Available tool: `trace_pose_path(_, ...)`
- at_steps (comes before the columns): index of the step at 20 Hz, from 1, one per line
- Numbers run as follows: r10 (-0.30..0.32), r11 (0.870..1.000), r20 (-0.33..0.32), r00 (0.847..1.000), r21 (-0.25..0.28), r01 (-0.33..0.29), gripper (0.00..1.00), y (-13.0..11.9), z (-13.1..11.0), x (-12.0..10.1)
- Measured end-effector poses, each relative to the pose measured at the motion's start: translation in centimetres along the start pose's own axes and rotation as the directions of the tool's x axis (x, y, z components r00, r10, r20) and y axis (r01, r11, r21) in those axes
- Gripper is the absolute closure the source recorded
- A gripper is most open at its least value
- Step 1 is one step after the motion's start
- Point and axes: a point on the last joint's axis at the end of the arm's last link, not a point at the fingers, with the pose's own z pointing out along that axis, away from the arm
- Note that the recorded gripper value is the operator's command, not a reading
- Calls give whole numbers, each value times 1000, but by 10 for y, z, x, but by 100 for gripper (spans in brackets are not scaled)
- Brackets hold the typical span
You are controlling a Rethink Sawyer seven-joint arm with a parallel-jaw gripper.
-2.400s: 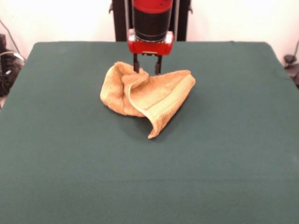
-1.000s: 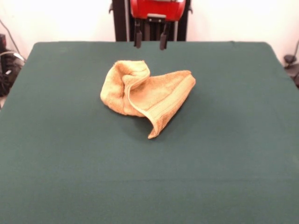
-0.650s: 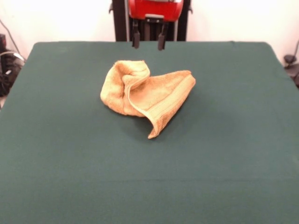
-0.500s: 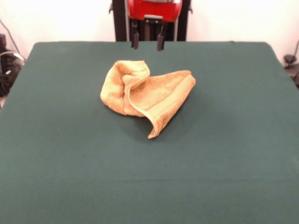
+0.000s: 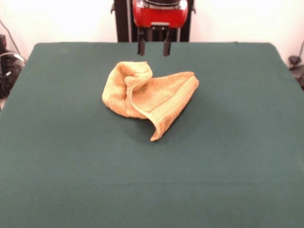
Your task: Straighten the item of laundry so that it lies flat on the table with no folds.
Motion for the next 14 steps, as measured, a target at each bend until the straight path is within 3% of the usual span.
trace_pose_path(9,-49,999,9,999,-1,49,0,10,2,-3)
trace_pose_path(14,-93,996,-1,996,-8,93,0,18,15,-1)
